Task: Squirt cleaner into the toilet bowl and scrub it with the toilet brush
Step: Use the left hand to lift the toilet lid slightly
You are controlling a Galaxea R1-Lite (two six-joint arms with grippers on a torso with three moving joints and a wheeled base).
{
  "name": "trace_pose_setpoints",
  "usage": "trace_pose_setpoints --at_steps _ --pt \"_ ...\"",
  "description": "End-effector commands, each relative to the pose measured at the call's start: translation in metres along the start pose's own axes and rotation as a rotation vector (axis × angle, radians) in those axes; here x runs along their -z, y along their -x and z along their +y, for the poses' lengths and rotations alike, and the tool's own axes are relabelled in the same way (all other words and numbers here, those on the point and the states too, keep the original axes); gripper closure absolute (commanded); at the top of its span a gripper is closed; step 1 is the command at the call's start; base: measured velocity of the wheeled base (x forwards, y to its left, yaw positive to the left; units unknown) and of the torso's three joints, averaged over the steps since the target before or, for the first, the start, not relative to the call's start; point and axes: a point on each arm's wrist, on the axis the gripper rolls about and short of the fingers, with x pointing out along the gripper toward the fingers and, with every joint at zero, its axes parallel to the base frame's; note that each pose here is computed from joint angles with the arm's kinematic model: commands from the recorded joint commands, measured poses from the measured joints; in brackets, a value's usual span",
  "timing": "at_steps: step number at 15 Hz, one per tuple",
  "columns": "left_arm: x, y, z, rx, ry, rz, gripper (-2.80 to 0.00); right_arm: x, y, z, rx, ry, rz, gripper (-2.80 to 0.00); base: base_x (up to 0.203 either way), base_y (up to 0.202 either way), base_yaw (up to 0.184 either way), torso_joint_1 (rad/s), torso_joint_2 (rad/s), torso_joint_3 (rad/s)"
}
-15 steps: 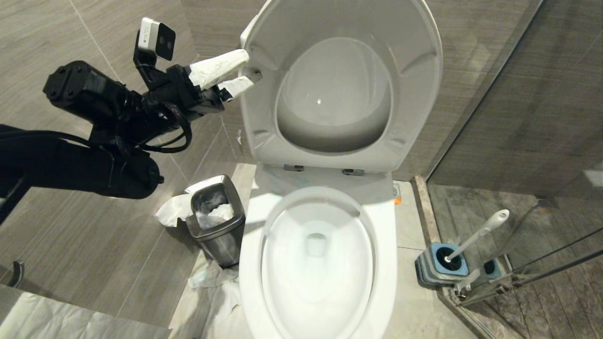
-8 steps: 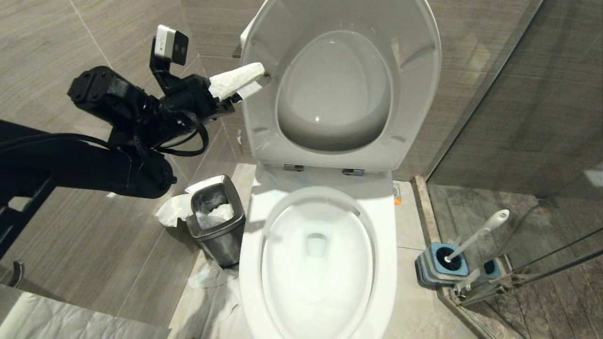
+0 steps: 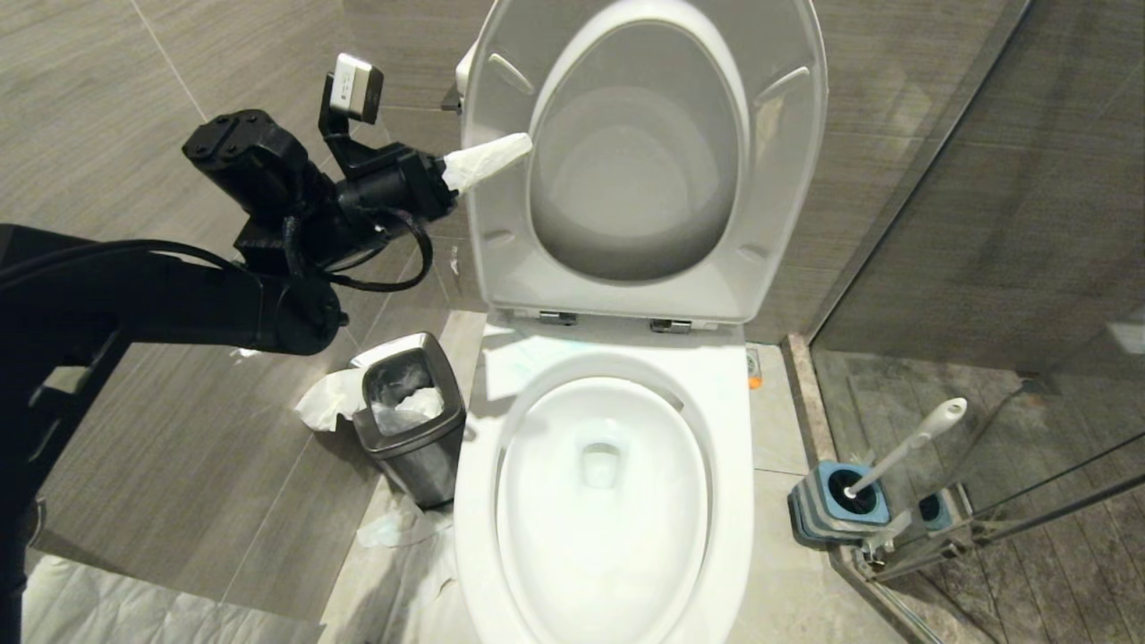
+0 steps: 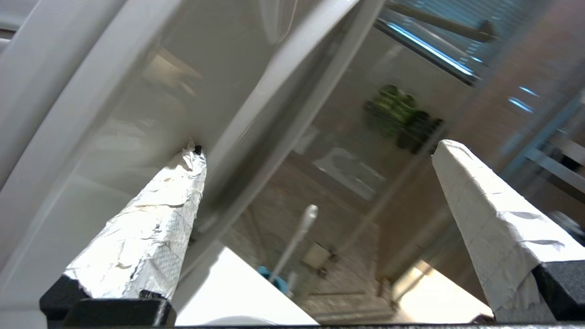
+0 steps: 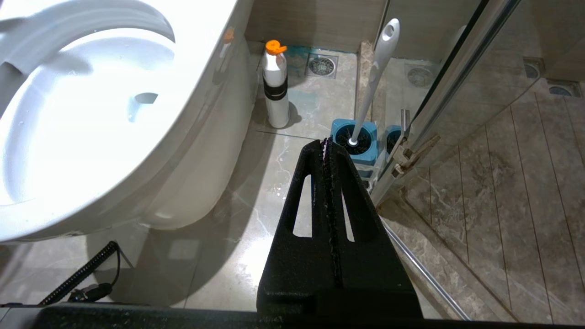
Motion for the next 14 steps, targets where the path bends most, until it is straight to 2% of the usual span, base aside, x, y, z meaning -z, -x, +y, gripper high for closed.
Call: trace_pose_setpoints --at_steps 1,4,8,11,14 --pt "0.001 -0.008 0.007 -0.051 0.002 -0.022 -2.8 0.0 0.0 0.0 0.0 -0.001 0.001 0.0 0.0 0.0 0.0 0.0 0.0 0.0" --pt "0.0 -0.015 0.017 -0.133 -0.016 -0.046 -2.8 0.0 0.0 0.0 0.0 -0.001 0.001 0.0 0.0 0.0 0.0 0.0 0.0 0.0" --pt "0.005 -0.016 0.023 -0.191 -0.003 -0.064 -2.8 0.0 0.0 0.0 0.0 -0.001 0.001 0.0 0.0 0.0 0.0 0.0 0.0 0.0" --pt "0.011 -0.028 0.022 -0.235 -0.039 -0.103 -2.8 0.0 0.0 0.0 0.0 -0.001 0.001 0.0 0.0 0.0 0.0 0.0 0.0 0.0" --pt "0.015 -0.033 0.02 -0.236 -0.05 -0.108 -2.8 0.0 0.0 0.0 0.0 -0.001 0.001 0.0 0.0 0.0 0.0 0.0 0.0 0.0"
